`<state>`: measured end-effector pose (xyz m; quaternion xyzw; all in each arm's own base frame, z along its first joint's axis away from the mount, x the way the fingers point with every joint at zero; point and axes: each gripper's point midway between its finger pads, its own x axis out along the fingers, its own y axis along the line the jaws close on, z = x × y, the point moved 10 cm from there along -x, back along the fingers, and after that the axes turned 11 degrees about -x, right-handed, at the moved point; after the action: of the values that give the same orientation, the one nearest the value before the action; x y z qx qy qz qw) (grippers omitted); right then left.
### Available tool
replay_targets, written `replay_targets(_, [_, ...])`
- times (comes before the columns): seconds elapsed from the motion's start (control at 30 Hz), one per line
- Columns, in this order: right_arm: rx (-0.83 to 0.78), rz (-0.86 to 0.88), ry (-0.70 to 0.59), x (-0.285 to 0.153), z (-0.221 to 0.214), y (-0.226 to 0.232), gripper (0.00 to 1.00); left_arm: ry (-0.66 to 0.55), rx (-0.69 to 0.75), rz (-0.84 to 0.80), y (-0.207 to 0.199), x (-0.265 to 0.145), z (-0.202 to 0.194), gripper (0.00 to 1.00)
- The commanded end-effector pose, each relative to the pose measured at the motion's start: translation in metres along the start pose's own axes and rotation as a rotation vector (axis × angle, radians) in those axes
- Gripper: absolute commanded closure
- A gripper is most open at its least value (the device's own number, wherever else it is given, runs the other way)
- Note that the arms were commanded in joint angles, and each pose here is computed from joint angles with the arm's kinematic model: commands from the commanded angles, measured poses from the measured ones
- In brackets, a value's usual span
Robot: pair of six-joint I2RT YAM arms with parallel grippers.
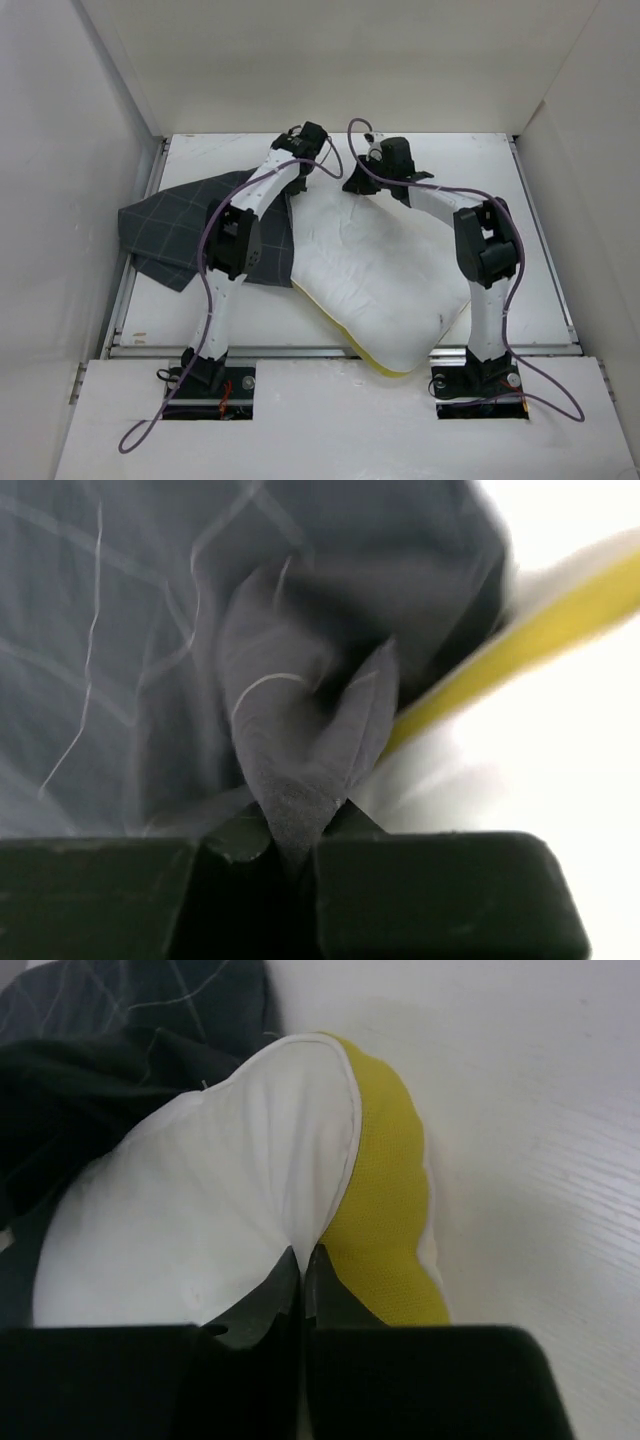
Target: Put the pillow into the pillowcase
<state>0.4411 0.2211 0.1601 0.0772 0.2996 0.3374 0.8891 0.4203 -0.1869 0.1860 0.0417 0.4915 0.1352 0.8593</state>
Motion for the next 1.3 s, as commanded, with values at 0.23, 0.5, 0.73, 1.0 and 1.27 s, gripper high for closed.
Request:
replay_targets(0.23, [-0.288,0.541,-0.291,-0.04,-0.001,0.059,1.0,-0.191,-0.145,-0.215,0.008,-0.066,0.05,1.0])
replay_targets(0.5, [-0.412,0.719,-0.306,-0.041,-0.017,0.118,1.0,-0.247,-0.105,-0.332,-0.029,-0.105,0.044,1.0])
replay_targets(0.73, [-0.465,0.825,-0.338,-0.058,-0.039,0.152,1.0,-0.259,-0.164,-0.364,-0.034,-0.107,0.049,1.0])
replay_targets(1.0, [-0.39,0.756,-0.388,-0.043,-0.024,0.152,1.0,-0.279,-0.044,-0.515,-0.045,-0.157,0.022,1.0])
replay_targets(1.27, [-0.08,0.483,-0.449,-0.02,-0.007,0.092,1.0,-0.376,-0.052,-0.537,-0.021,-0.224,-0.006,1.0])
